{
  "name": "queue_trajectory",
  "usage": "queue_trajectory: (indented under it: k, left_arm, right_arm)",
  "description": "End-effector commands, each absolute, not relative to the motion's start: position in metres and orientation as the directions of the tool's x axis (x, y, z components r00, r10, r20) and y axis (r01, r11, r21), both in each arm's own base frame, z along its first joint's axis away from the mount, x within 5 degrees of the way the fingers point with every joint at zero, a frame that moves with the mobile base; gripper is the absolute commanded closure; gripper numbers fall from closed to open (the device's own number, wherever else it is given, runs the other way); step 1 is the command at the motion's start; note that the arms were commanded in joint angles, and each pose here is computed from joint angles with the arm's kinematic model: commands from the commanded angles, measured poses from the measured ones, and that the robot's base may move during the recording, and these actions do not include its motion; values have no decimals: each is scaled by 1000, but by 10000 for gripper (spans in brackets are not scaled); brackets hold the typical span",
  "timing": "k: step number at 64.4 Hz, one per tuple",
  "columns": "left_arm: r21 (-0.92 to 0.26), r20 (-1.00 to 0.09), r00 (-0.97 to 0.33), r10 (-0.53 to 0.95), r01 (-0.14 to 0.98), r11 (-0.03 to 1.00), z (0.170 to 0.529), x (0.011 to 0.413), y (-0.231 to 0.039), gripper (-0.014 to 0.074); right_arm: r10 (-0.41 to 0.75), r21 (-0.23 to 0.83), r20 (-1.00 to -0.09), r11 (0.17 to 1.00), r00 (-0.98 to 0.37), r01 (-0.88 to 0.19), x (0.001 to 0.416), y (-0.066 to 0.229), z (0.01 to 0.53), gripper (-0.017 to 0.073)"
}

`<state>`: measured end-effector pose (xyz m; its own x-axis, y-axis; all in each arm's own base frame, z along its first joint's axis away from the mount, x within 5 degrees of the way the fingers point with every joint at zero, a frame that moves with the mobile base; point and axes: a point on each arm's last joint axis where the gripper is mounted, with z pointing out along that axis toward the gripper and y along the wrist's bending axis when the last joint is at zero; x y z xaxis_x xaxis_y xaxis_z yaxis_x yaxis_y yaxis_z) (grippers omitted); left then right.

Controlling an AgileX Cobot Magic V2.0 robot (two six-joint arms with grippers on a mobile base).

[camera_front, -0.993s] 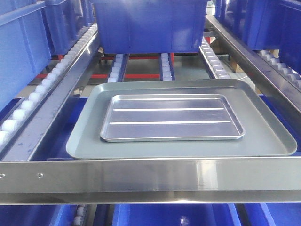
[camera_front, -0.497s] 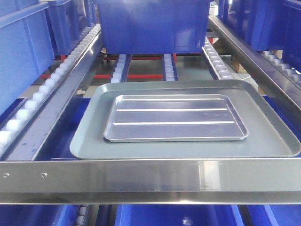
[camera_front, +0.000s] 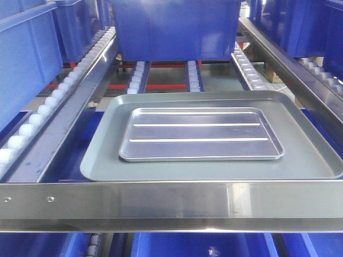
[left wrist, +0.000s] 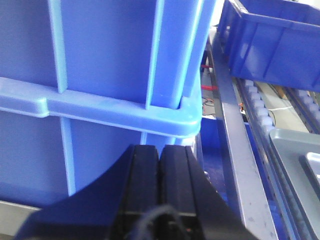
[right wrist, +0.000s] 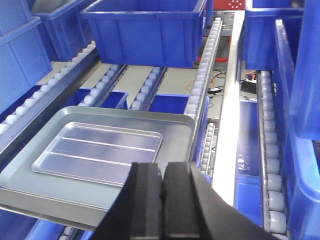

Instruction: Grab silver tray and stack on right shelf

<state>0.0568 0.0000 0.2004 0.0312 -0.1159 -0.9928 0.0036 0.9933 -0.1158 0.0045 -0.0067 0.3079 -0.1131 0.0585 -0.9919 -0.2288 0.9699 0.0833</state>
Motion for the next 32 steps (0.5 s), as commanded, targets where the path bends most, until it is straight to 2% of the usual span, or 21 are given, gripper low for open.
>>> queue_trajectory:
  k: [1,32]
  left_arm:
    - [-122,-983,134,-123,11,992,204,56,0,694]
    - [-122,-983,136,-123,11,992,205,55,0,694]
  right_arm:
    - [64,63,-998,970,-7,-234,2,-8,322,504]
    - [64,63,-998,970,-7,-234,2,-8,322,504]
